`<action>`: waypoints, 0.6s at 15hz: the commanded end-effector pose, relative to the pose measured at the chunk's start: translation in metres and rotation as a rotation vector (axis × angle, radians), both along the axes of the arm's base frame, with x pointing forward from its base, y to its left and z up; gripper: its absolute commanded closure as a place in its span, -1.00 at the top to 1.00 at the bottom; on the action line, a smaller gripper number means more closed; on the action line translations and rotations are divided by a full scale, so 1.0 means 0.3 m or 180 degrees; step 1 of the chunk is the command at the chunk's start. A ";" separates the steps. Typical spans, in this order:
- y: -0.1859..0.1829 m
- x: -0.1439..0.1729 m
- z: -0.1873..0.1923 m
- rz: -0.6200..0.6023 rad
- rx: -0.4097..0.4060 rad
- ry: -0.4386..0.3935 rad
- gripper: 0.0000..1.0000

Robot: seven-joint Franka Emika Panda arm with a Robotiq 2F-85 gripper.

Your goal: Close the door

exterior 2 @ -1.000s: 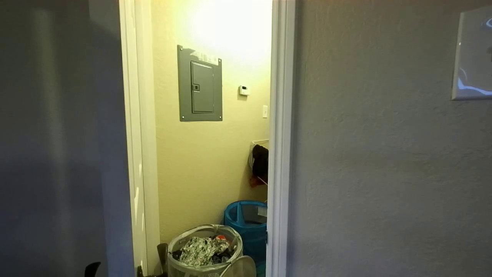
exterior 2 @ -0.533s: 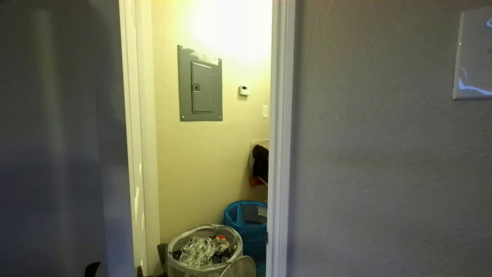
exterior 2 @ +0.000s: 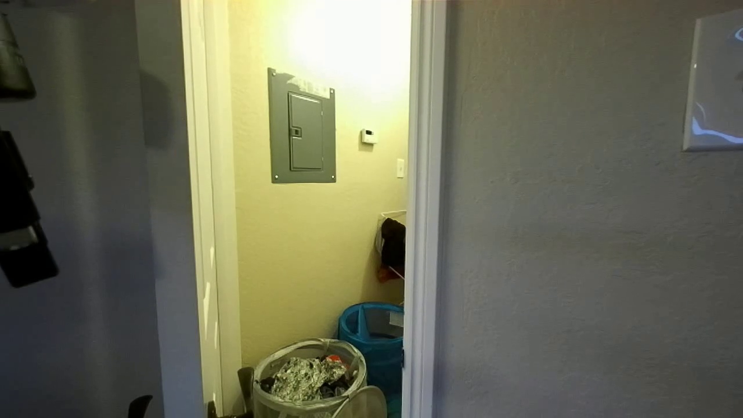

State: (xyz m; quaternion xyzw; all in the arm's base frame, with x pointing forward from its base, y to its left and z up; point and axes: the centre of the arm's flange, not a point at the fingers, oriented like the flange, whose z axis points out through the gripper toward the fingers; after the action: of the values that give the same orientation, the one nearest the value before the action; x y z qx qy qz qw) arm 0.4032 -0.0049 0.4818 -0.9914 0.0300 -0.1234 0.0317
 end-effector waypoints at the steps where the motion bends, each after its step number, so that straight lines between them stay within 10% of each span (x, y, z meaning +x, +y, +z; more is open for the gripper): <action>1: 0.101 0.031 0.014 0.0199 0.0079 -0.0294 1.00; 9: 0.107 0.019 0.014 0.0149 0.0049 -0.0218 1.00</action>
State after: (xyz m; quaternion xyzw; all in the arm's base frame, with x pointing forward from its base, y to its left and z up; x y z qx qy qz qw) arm 0.4088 0.0242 0.4891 -0.9868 0.0018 -0.1573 0.0394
